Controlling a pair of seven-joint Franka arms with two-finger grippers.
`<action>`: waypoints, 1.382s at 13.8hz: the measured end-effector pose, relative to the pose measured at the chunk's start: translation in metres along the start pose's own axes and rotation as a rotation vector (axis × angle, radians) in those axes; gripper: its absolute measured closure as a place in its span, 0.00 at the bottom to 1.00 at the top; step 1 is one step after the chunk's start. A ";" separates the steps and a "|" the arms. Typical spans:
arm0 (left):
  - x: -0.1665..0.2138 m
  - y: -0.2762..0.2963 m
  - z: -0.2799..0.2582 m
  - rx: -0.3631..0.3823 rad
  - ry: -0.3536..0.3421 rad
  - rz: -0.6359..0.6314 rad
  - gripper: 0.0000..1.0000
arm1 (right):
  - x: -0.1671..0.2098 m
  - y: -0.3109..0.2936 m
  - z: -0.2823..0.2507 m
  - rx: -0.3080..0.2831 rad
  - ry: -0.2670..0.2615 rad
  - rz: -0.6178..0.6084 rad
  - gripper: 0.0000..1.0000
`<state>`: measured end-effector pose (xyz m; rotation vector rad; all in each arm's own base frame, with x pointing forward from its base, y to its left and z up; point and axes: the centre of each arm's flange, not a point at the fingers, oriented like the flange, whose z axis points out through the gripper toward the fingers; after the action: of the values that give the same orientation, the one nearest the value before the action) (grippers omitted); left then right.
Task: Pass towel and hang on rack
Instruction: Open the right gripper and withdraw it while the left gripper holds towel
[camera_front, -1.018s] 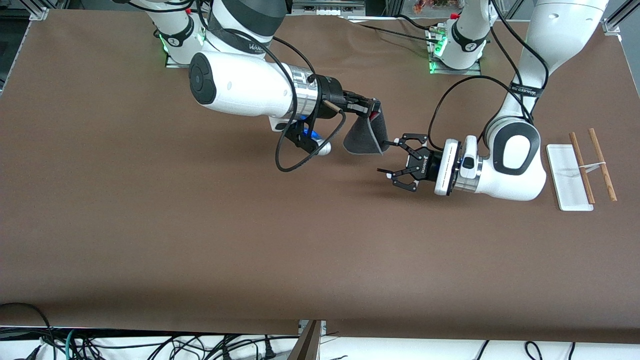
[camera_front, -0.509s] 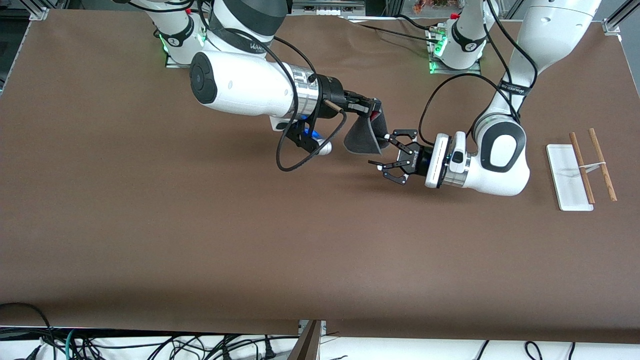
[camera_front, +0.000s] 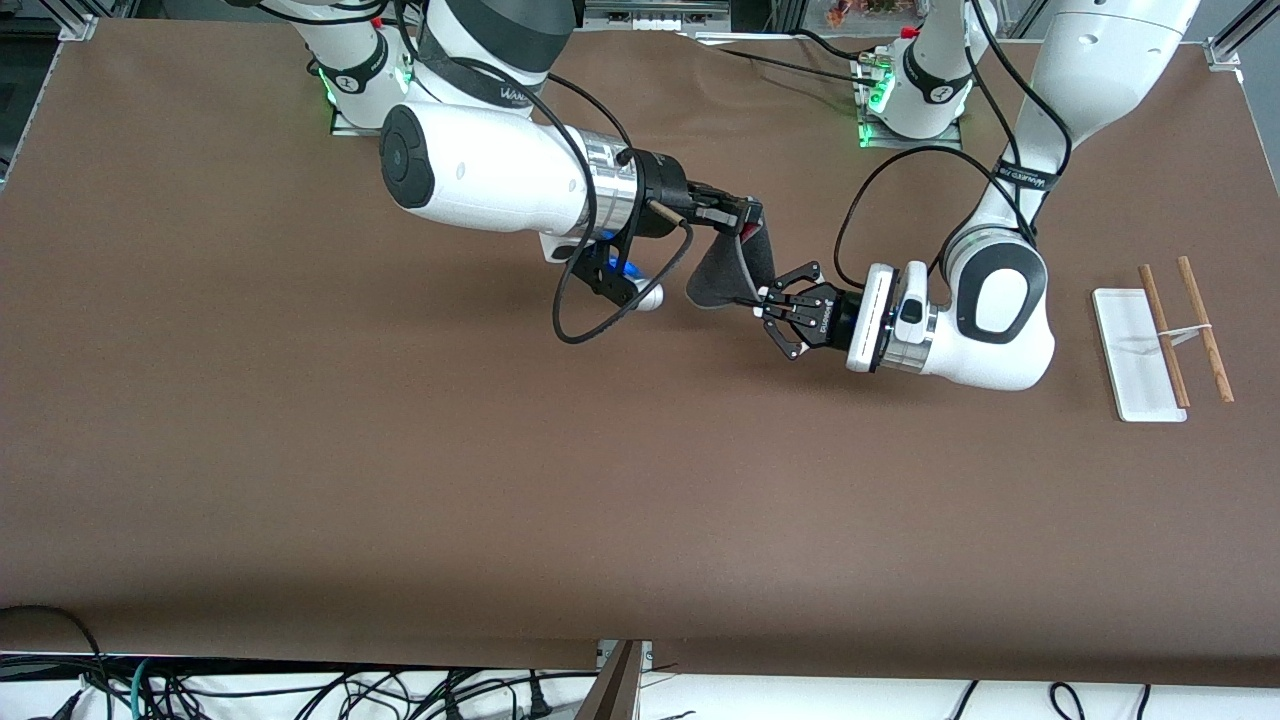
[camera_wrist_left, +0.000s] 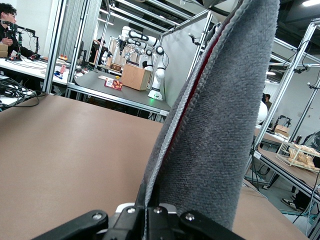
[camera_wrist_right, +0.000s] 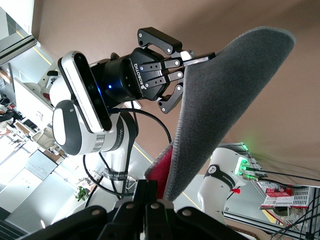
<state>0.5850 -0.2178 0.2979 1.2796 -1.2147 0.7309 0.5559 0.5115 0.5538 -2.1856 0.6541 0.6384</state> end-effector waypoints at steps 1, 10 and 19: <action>0.000 0.000 0.000 0.000 0.000 0.000 0.98 | 0.000 0.000 0.000 0.000 0.000 0.000 0.99; 0.000 0.000 0.000 0.003 -0.001 0.004 0.98 | 0.000 0.000 0.000 0.000 0.001 0.001 0.93; 0.006 -0.002 -0.005 0.014 -0.004 0.017 0.98 | 0.057 0.017 -0.048 -0.085 0.134 -0.042 0.00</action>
<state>0.5894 -0.2147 0.3037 1.2845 -1.2274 0.7510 0.5993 0.4506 0.5382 -2.3298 0.6596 0.5094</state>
